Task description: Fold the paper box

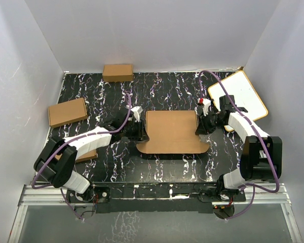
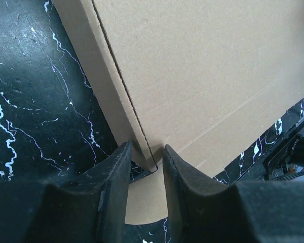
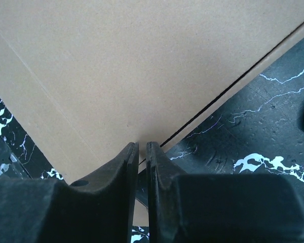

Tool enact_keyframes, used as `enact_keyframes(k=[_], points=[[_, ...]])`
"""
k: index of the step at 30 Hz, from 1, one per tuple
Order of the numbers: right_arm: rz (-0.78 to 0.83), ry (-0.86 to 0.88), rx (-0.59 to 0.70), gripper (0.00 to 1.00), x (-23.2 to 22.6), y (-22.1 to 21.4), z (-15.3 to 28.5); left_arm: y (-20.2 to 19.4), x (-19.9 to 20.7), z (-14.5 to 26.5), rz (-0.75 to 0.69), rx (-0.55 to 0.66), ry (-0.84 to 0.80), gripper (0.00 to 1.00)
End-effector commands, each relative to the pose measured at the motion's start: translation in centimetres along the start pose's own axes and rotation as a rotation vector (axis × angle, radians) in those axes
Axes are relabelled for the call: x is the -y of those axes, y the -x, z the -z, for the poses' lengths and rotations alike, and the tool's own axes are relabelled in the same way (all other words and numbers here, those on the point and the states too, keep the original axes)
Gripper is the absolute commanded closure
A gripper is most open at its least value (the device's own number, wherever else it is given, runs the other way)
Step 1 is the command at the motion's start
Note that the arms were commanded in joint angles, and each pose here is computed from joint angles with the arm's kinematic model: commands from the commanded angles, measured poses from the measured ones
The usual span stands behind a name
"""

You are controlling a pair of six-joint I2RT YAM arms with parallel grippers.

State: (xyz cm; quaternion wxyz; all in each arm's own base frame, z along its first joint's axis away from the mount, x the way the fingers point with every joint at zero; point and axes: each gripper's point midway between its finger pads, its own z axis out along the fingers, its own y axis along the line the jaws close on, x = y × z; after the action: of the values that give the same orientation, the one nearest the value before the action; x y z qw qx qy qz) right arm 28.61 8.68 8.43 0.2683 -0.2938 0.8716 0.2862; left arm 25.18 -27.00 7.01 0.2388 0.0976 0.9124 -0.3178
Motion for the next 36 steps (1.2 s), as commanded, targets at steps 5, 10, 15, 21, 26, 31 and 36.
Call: enact_keyframes(k=[5,10,15,21,26,31,36], points=[[0.198,-0.002,0.157,0.78,-1.5,5.5,2.9,2.5,2.3,2.9,-0.027,0.081,-0.038,0.63],[0.181,0.07,0.191,0.78,-2.7,5.5,2.4,4.0,5.5,4.3,0.002,0.164,-0.184,0.64],[0.113,0.098,0.124,0.8,-1.8,3.2,0.5,3.9,7.4,3.2,0.075,0.138,-0.312,0.67],[0.061,0.045,0.046,0.82,0.2,1.3,-1.0,2.3,5.5,0.4,0.109,0.064,-0.263,0.67],[0.044,0.026,0.021,0.82,0.9,0.7,-1.4,0.8,3.5,-1.1,0.116,0.015,-0.187,0.67],[0.091,0.071,0.074,0.8,-0.6,2.1,-0.4,1.3,3.7,-0.7,0.106,0.027,-0.184,0.66],[0.157,0.127,0.193,0.69,-2.9,4.2,1.6,3.7,5.2,2.5,0.046,0.139,-0.196,0.64]])
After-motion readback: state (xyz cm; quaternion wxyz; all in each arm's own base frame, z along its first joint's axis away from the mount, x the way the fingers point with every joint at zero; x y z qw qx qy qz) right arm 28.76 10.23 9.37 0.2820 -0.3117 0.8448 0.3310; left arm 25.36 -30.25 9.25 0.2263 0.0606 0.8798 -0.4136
